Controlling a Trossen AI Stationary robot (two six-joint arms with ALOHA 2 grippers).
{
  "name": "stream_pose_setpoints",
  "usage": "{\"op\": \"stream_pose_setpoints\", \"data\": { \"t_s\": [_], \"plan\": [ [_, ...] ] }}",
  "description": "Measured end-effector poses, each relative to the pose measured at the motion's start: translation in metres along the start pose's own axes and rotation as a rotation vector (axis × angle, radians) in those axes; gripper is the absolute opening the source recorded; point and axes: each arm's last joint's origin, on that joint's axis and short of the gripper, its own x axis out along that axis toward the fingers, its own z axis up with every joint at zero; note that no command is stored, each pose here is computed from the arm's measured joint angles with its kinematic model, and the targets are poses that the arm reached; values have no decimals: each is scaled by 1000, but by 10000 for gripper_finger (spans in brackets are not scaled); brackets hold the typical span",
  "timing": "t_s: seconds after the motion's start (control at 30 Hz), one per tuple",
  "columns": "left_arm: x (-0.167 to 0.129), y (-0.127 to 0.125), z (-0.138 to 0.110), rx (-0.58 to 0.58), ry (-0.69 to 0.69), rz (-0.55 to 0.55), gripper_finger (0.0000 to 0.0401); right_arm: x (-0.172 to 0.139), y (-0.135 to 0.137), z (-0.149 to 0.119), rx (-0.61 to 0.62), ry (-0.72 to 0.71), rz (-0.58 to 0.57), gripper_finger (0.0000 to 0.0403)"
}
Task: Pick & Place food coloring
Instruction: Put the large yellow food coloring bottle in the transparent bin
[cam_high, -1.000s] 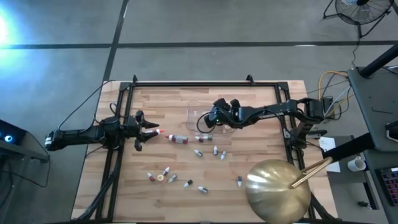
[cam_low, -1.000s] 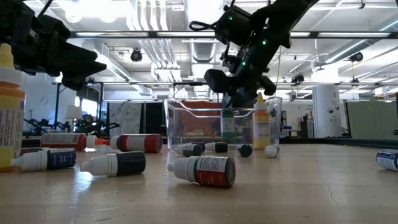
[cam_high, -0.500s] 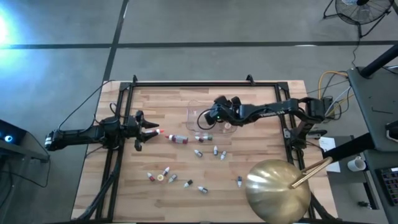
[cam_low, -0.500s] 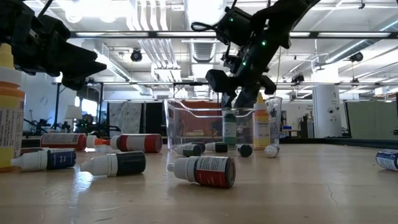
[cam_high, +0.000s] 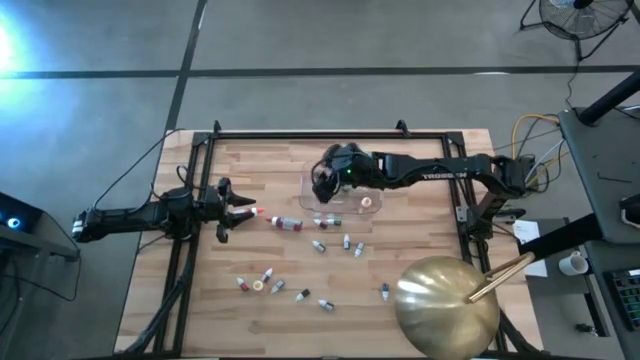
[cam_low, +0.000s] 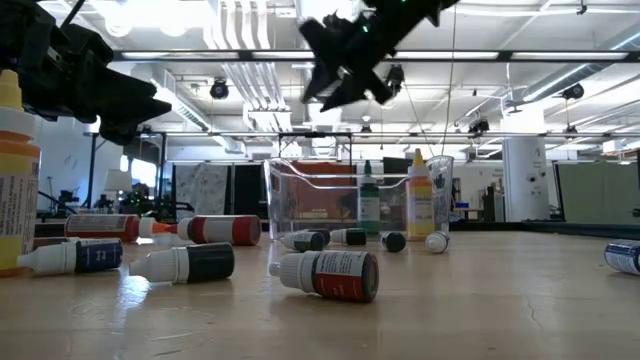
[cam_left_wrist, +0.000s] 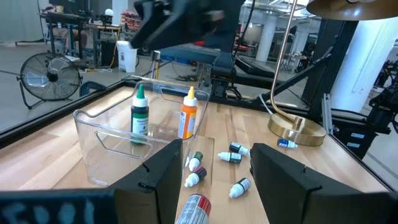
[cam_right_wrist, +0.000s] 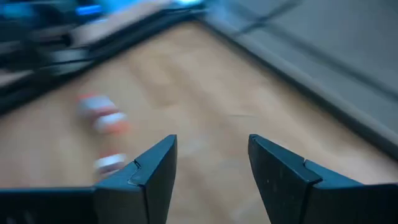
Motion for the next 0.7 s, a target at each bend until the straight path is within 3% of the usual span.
{"op": "stream_pose_setpoints", "data": {
  "t_s": [0.07, 0.2, 0.33, 0.5, 0.7],
  "plan": [
    [0, 0, 0, 0, 0, 0, 163, -2, 12, 3, -23, 23, 105, 192],
    [0, 0, 0, 0, 0, 0, 163, -8, 30, 4, -39, 18, 165, 192],
    [0, 0, 0, 0, 0, 0, 163, -14, 43, 4, 66, 30, 212, 192],
    [0, 0, 5, -29, -50, 20, 163, -23, 59, 1, 147, 143, 422, 192],
    [-2, 2, 16, -600, -185, 75, 163, -28, 72, -9, 203, 206, 471, 192]
  ]
}}
